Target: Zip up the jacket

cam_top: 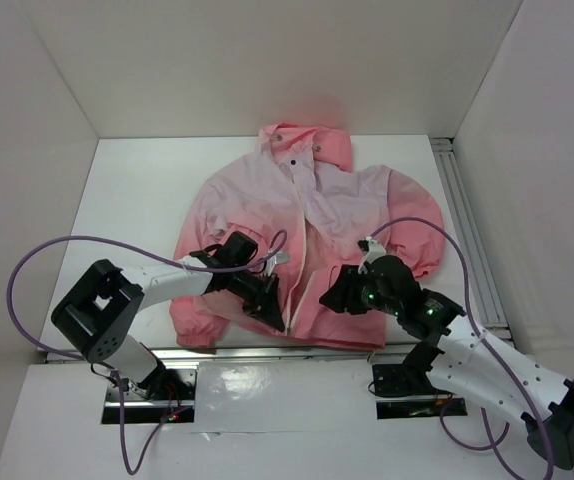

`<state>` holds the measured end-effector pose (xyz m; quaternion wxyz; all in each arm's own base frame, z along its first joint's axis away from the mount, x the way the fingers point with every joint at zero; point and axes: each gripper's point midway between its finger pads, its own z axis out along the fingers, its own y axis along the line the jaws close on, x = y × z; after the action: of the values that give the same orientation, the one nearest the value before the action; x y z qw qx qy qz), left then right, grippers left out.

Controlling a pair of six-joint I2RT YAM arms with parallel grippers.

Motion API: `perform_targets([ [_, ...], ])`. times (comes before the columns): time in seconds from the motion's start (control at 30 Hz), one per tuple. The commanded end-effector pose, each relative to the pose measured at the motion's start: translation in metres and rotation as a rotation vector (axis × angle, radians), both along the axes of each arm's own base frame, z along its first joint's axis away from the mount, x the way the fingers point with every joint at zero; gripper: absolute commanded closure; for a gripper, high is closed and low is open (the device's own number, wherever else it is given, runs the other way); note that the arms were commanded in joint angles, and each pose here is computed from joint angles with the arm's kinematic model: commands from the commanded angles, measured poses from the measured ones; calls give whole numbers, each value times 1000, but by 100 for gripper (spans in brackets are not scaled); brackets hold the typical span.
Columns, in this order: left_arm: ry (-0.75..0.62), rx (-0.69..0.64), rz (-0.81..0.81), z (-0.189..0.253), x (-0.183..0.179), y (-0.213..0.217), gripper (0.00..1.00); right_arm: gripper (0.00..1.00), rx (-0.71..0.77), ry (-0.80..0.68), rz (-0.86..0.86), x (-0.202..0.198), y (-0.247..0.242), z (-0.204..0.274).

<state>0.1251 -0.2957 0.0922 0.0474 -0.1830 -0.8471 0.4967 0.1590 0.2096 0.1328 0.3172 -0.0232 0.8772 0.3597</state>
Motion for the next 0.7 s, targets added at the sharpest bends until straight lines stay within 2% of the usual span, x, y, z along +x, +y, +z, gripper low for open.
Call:
perform_targets([
  [0.0,21,23,-24,4,-11,7,100,48,-51,-72,5,4,-8,28],
  [0.17,32,31,-24,11,-14,10,100,48,-200,-129,111,1,-4,40],
  [0.23,46,43,-24,12,-18,12,100,48,-198,-175,185,-7,14,52],
  [0.27,39,40,-29,13,-19,13,100,48,-268,-183,157,0,16,47],
  [0.33,39,40,-29,15,-20,14,100,48,-294,-263,222,-8,39,71],
  [0.4,35,47,-25,16,-20,16,100,48,-390,-323,234,-3,53,72],
  [0.43,35,47,-25,16,-20,16,100,48,-405,-353,290,-17,66,82],
  [0.53,35,47,-25,16,-20,16,100,48,-537,-400,330,-29,81,67],
  [0.67,38,43,-43,17,-22,14,100,48,-623,-475,392,-74,89,41],
])
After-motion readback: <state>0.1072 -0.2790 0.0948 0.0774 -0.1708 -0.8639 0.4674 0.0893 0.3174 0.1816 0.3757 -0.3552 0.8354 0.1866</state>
